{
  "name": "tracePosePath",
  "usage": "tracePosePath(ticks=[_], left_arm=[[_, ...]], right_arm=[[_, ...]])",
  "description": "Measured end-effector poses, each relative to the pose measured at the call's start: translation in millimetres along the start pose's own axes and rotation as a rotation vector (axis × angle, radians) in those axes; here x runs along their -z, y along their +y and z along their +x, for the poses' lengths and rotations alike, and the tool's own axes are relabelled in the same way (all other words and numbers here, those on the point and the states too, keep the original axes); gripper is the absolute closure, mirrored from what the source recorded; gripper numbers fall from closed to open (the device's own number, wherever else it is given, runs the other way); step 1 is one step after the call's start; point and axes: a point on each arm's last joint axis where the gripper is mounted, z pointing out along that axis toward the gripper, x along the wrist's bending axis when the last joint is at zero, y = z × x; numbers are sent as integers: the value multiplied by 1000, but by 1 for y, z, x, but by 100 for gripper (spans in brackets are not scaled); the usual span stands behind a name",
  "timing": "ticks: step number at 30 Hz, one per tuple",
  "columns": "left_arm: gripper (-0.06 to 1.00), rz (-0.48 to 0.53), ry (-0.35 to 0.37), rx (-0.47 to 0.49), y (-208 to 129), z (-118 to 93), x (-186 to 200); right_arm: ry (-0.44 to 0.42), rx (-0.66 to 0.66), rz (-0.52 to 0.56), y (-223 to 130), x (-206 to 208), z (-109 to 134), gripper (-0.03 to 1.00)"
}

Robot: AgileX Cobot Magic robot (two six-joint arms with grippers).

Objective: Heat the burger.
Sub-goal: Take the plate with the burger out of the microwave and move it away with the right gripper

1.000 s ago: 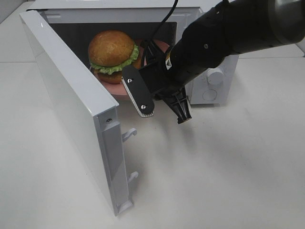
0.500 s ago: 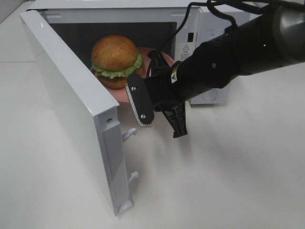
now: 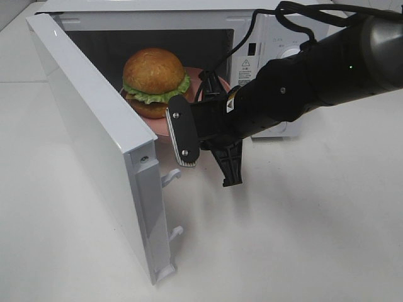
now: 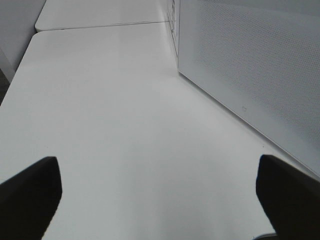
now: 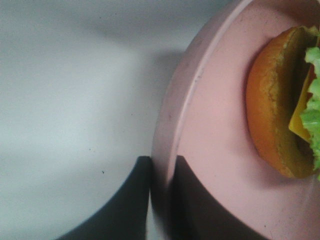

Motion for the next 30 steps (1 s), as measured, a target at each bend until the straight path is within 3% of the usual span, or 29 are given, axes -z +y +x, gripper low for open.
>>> tracePosePath(ticks=[17, 30], left_arm=[[-3, 0, 0, 0, 0, 0, 0], [-3, 0, 0, 0, 0, 0, 0]], right_arm=[[-22, -23, -9, 1, 3, 1, 88], [-58, -4, -25, -4, 33, 20, 88]])
